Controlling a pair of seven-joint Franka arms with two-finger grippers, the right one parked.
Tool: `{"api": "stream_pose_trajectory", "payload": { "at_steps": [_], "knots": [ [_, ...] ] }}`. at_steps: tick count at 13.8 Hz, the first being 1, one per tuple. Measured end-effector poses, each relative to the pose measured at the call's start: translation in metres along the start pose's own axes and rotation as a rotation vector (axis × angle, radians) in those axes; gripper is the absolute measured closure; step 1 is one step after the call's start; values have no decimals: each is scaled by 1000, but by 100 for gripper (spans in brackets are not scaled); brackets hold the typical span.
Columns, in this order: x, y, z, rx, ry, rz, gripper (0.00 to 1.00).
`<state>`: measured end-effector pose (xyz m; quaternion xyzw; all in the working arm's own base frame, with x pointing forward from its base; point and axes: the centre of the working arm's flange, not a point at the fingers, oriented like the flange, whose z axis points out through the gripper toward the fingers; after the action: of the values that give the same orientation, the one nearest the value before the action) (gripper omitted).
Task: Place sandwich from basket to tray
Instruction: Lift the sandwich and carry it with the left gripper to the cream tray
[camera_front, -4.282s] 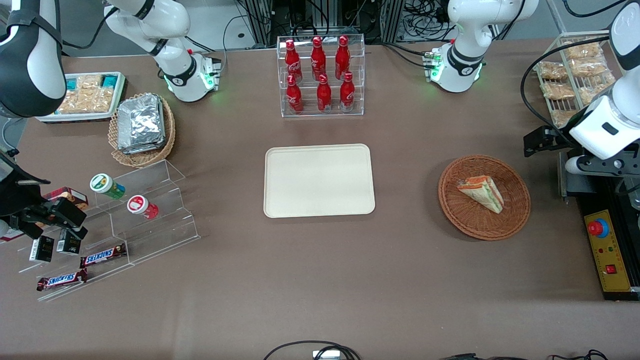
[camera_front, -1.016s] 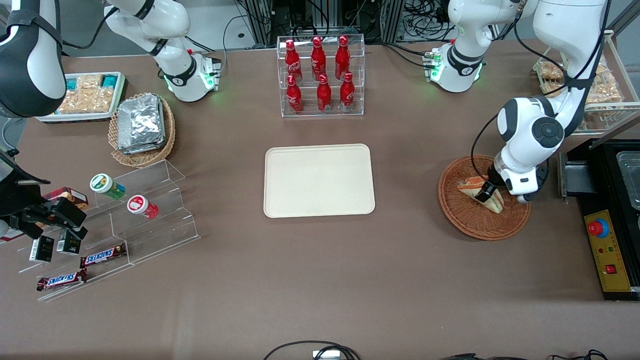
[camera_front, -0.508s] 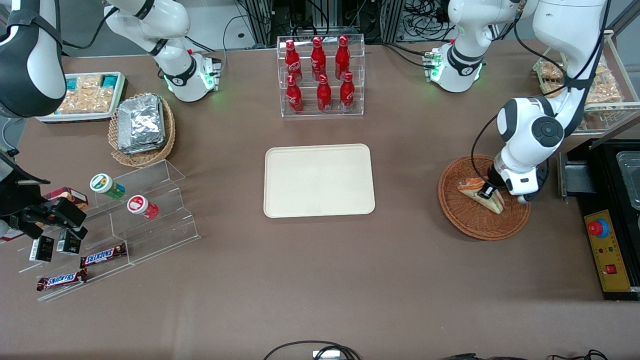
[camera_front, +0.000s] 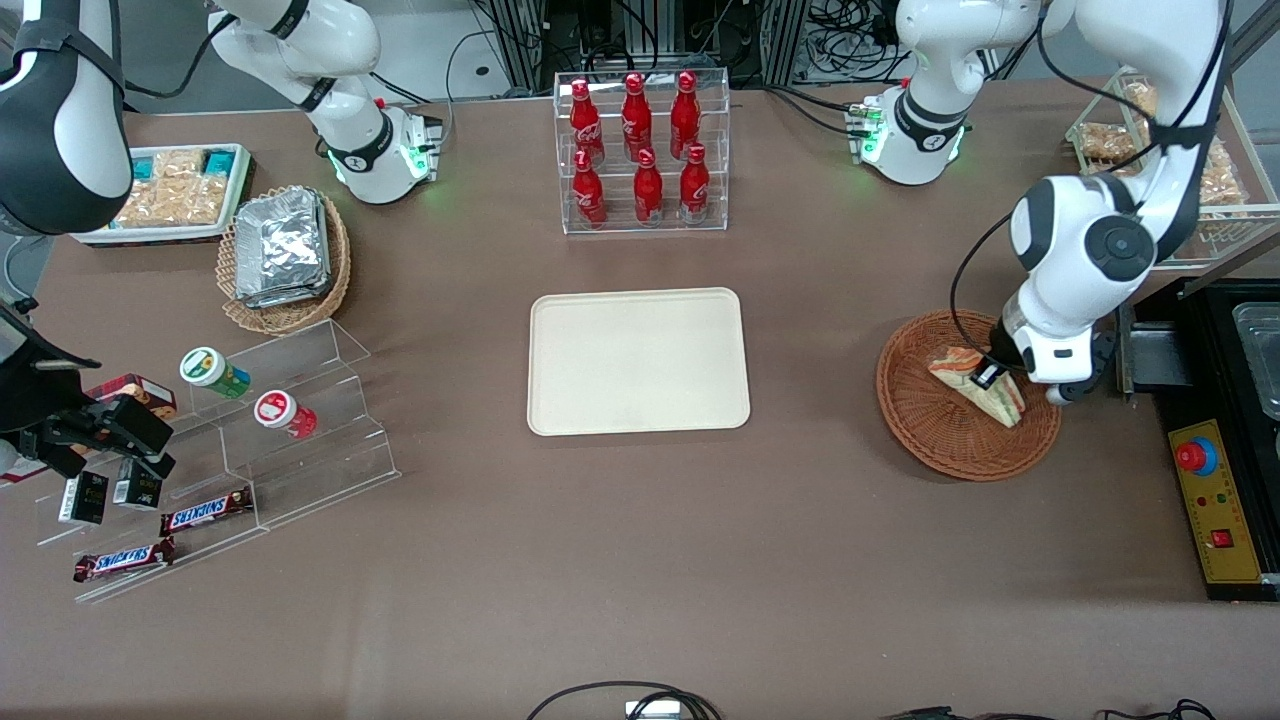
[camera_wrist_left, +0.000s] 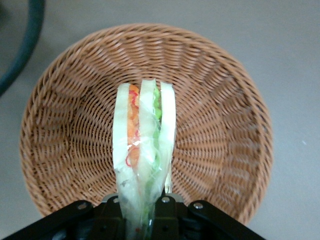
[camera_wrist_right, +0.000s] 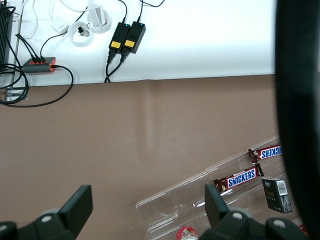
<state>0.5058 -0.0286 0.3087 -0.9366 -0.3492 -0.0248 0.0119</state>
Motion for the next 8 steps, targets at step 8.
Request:
{"api": "stream_pose_trajectory", "payload": {
  "at_steps": [8],
  "knots": [
    [-127,123,-45,-47,12,399,82]
  ]
}}
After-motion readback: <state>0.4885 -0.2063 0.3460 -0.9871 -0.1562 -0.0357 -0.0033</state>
